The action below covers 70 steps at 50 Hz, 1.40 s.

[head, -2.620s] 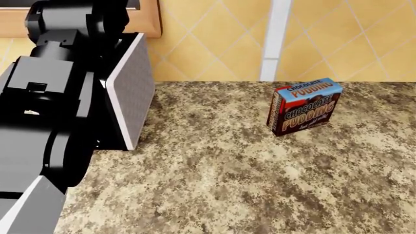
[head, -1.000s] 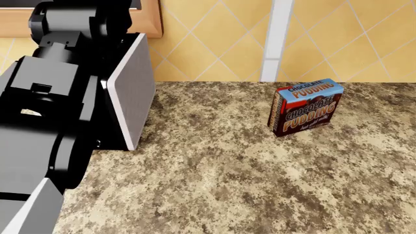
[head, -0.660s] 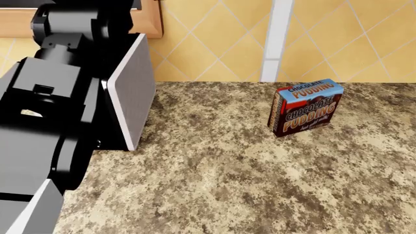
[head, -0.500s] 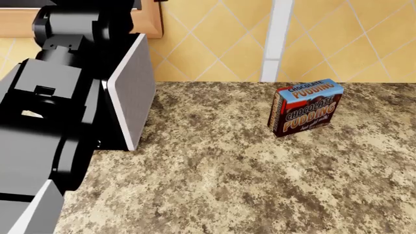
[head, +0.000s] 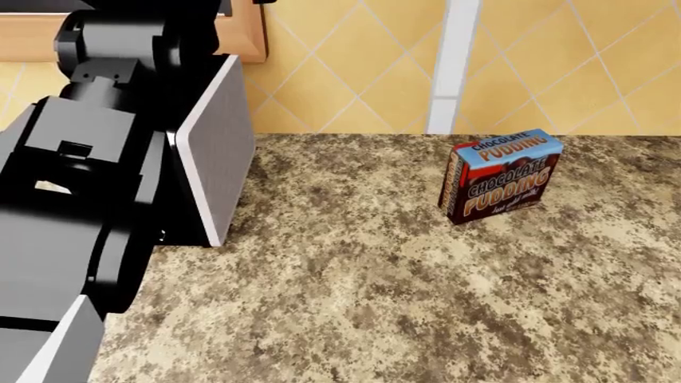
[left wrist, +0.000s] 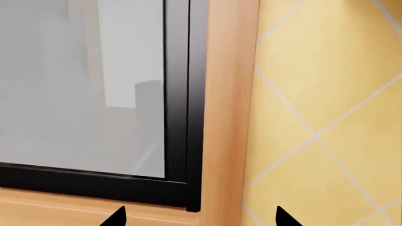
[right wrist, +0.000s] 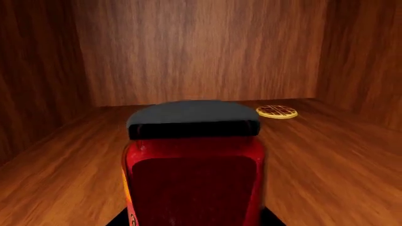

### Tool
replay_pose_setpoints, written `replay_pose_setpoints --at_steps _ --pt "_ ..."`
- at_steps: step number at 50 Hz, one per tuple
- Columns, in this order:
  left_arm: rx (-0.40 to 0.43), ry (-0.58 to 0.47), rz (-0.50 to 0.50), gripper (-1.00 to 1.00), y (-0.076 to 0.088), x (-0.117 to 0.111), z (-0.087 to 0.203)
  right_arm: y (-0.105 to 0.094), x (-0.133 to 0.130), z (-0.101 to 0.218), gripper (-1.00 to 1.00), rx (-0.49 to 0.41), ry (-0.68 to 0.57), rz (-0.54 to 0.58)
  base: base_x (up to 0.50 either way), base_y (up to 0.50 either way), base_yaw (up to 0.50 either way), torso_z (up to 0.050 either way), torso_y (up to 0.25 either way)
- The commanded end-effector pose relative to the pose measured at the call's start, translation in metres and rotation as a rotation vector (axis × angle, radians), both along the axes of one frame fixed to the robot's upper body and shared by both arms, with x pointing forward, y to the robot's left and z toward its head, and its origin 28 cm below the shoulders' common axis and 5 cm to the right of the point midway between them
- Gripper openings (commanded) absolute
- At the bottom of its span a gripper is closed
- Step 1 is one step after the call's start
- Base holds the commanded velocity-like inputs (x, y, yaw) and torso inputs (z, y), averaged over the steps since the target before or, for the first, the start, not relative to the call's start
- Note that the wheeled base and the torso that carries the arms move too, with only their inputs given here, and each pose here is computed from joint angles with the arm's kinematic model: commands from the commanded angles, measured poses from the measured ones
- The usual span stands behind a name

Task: Pick the peanut butter and salsa from the counter and place them in the cabinets closest to them.

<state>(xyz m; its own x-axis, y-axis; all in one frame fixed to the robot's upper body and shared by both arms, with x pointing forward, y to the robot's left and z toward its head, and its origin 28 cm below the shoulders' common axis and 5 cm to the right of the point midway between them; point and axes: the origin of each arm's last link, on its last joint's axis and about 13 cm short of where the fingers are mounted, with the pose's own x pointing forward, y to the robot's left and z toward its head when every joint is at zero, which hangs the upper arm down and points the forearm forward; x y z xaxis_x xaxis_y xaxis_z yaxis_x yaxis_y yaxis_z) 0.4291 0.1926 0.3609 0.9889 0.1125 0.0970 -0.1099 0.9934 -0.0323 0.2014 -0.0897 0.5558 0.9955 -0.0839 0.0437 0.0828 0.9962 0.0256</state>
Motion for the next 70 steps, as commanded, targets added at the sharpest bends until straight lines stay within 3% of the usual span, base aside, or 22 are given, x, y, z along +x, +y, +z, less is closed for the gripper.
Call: replay_pose_setpoints --at_steps 1,70 --pt "0.005 -0.003 -0.003 1.0 0.0 0.0 0.001 -0.008 0.025 -0.012 1.0 -0.048 0.071 -0.144 0.0 0.0 0.0 0.0 0.0" --pt "0.008 -0.001 -0.008 1.0 0.001 0.0 0.0 0.006 -0.002 0.006 1.0 -0.108 -0.072 -0.095 0.0 0.0 0.0 0.0 0.0"
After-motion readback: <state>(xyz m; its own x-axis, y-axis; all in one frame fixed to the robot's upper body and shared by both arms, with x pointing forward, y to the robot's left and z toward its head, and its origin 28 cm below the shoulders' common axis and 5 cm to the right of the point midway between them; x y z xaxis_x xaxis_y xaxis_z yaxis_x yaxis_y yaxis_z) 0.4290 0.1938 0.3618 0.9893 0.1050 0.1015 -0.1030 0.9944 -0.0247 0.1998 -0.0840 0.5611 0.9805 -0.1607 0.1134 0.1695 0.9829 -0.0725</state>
